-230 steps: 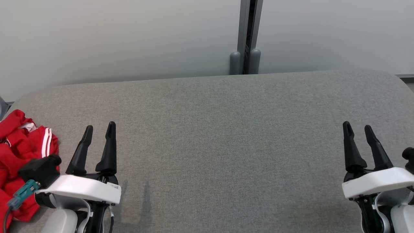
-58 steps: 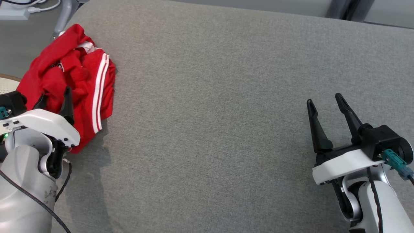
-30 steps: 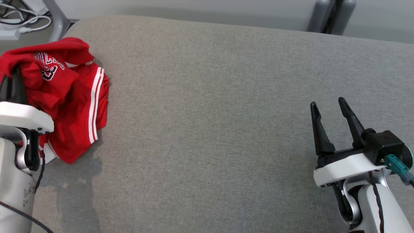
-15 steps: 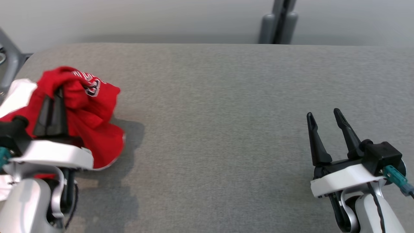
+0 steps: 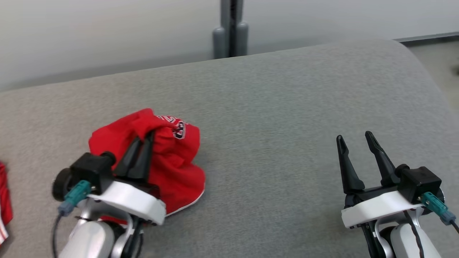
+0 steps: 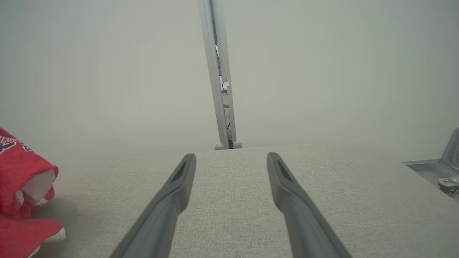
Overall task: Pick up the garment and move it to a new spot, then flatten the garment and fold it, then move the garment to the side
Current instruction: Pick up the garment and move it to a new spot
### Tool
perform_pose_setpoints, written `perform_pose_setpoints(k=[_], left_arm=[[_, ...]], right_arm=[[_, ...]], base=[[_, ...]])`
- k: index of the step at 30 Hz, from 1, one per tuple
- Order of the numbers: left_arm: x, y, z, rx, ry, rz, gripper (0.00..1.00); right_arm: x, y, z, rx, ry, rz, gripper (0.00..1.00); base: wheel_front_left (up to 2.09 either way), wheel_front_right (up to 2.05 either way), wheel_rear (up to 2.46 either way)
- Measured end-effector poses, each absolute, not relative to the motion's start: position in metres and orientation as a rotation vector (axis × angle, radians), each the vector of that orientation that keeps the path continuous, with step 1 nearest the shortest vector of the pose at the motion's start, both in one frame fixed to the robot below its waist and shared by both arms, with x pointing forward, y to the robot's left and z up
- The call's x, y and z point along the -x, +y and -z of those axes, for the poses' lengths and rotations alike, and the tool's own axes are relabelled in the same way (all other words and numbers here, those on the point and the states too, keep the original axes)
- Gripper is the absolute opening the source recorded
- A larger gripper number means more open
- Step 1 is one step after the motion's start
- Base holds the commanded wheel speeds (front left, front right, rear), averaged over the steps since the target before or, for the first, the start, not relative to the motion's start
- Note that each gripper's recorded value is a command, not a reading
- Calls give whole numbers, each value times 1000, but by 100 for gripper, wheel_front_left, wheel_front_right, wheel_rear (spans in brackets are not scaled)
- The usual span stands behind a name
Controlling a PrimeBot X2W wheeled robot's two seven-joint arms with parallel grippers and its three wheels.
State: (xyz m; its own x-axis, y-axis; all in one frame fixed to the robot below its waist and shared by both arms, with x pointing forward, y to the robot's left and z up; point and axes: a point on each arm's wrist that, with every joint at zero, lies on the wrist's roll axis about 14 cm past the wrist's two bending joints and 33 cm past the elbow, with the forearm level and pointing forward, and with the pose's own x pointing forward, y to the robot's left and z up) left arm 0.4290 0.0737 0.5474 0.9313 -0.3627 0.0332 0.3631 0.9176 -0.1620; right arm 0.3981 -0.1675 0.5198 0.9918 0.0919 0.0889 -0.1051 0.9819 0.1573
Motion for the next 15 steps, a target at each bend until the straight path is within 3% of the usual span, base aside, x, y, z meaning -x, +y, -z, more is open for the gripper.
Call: perform_pose_setpoints(k=[9, 15], left_arm=[[-417, -49, -545, 198, 31, 727, 0], [-409, -94, -517, 185, 130, 857, 0]], right_arm=[[-367, -217, -517, -162, -82, 55, 100], [-352, -240, -512, -159, -72, 134, 100]], base=[[0, 0, 0], [0, 0, 0]])
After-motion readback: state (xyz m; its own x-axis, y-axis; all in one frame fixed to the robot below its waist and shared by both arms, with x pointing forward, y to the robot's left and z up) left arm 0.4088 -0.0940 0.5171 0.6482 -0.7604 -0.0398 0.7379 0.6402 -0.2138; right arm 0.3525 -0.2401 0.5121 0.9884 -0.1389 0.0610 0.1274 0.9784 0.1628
